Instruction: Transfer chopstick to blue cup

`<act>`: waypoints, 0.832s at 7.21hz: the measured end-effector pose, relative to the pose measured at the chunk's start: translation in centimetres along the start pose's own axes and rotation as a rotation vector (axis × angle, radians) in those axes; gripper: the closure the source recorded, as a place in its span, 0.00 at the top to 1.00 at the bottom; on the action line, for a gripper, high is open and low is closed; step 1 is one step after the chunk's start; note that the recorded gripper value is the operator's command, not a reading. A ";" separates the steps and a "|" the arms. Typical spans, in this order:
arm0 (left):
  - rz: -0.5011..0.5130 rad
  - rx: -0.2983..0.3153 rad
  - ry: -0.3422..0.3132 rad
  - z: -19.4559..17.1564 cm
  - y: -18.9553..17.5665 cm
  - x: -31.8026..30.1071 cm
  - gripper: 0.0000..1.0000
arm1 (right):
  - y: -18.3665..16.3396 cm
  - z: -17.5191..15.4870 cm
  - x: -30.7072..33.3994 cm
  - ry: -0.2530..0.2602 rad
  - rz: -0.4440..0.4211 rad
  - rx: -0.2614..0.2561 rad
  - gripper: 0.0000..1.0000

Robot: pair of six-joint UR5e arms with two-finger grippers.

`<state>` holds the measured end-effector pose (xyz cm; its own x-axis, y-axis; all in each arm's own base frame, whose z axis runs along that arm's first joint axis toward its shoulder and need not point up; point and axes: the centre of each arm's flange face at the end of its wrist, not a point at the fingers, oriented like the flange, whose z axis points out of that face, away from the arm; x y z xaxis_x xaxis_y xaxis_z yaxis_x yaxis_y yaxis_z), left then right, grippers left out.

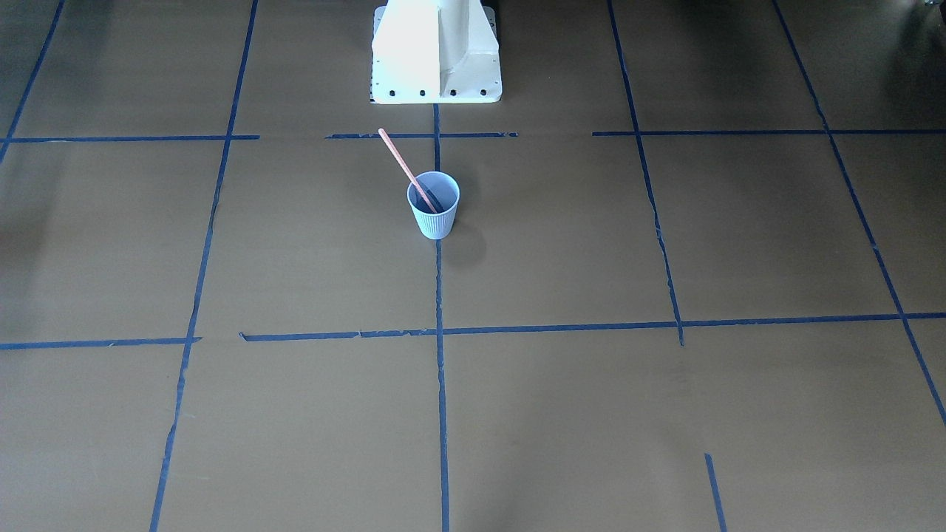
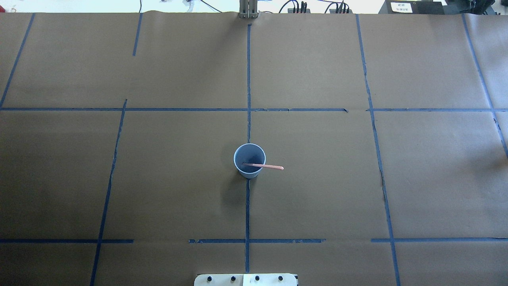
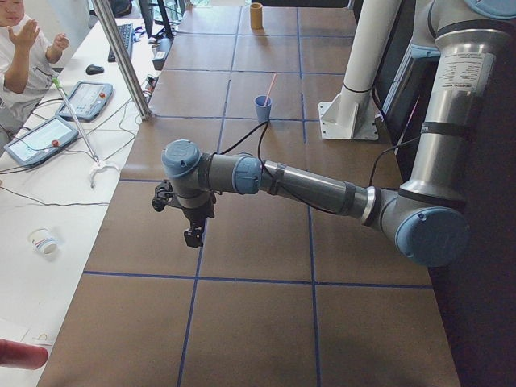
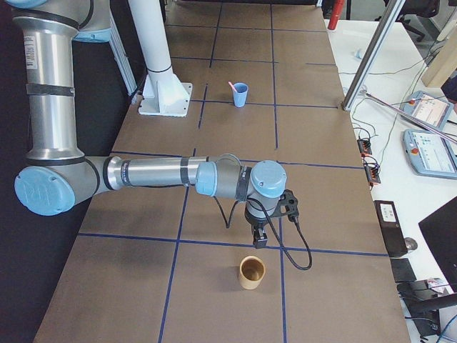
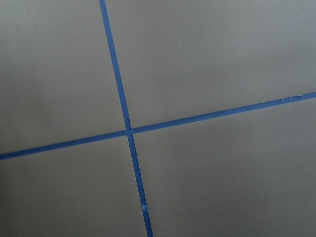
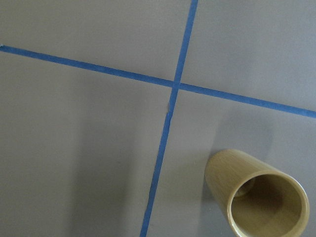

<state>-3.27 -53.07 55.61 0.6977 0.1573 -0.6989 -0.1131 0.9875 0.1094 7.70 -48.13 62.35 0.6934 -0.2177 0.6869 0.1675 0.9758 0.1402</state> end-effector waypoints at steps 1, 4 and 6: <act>-0.009 -0.001 -0.002 1.0 1.4 -0.7 1.00 | -1.4 -0.1 -1.3 0.020 -0.010 -0.001 1.00; -0.029 -0.011 0.006 2.8 3.1 -2.2 1.00 | -2.6 0.0 -2.3 0.049 0.003 -0.003 1.00; -0.029 -0.011 0.024 3.5 3.0 -2.8 1.00 | -2.6 0.3 -2.3 0.023 0.011 -0.004 1.00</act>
<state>-3.08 -50.49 60.35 0.6834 0.1279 -0.7187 -0.1009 0.9916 0.0806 5.44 -50.13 60.63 0.7111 -0.2070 0.6719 0.1626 0.9782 0.1293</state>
